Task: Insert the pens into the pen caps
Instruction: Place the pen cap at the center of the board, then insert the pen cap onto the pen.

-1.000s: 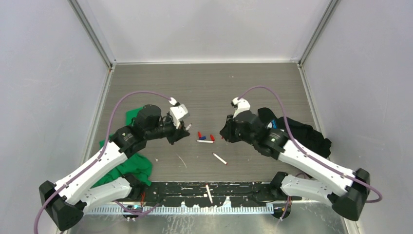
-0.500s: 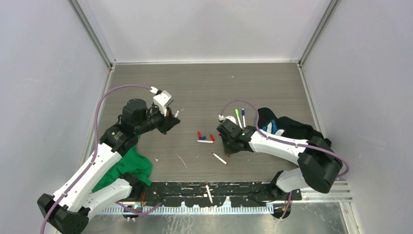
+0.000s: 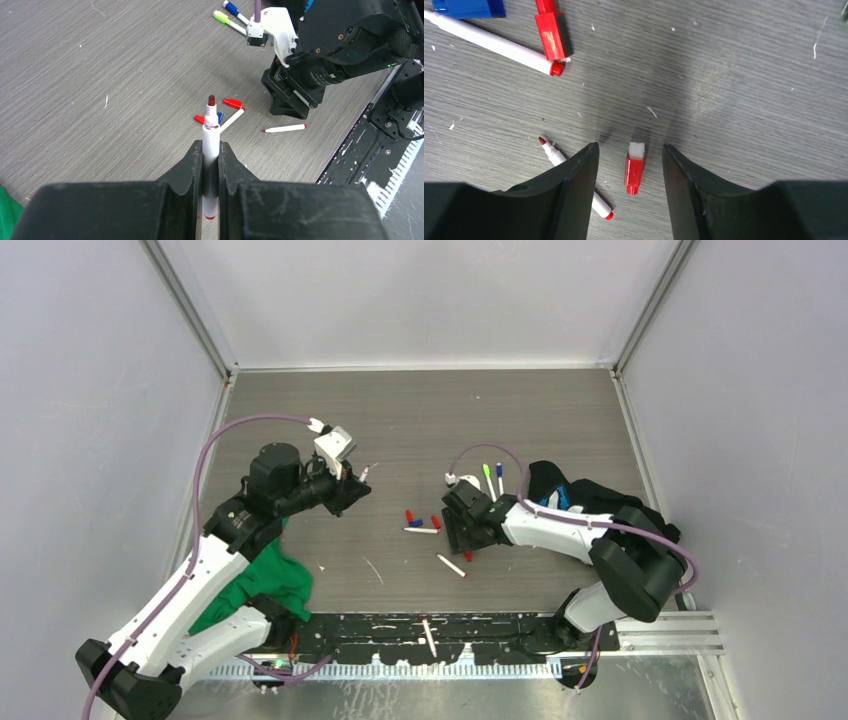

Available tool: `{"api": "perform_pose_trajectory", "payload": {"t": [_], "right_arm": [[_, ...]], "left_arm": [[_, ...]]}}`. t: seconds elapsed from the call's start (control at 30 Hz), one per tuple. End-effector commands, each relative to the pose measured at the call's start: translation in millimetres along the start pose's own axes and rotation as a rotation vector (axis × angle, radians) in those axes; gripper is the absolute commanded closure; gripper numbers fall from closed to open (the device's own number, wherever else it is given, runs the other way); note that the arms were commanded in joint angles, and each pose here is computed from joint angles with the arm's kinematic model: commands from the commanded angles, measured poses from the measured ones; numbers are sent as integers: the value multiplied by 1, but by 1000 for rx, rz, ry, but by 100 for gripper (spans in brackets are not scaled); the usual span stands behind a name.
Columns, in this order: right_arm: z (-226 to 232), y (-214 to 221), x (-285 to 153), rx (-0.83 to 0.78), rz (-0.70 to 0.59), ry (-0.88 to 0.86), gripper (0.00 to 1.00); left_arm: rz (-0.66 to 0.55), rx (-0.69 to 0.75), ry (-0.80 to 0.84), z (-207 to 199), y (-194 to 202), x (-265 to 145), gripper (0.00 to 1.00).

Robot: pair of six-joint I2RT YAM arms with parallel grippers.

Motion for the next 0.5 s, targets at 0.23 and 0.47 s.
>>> {"api": "perform_pose_trajectory", "payload": {"t": [0.23,0.47], "right_arm": [[31,-85,-28,108,-282,-97,50],[47,-102,-4,322,-303,-119,50]], "left_arm": [[-99,22,39,-9,-24,-7,100],[-100,22,34,-9,-24,-7,100]]}}
Point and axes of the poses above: each gripper's point midway between its finger pads, its own x axis out along the fingers, its own z axis along the line the jaws close on, y = z × x, the point moved 7 cm from there along -x, back along the fingers, and after that the axes turned 6 degrees about -x, right-handed, at the moved point
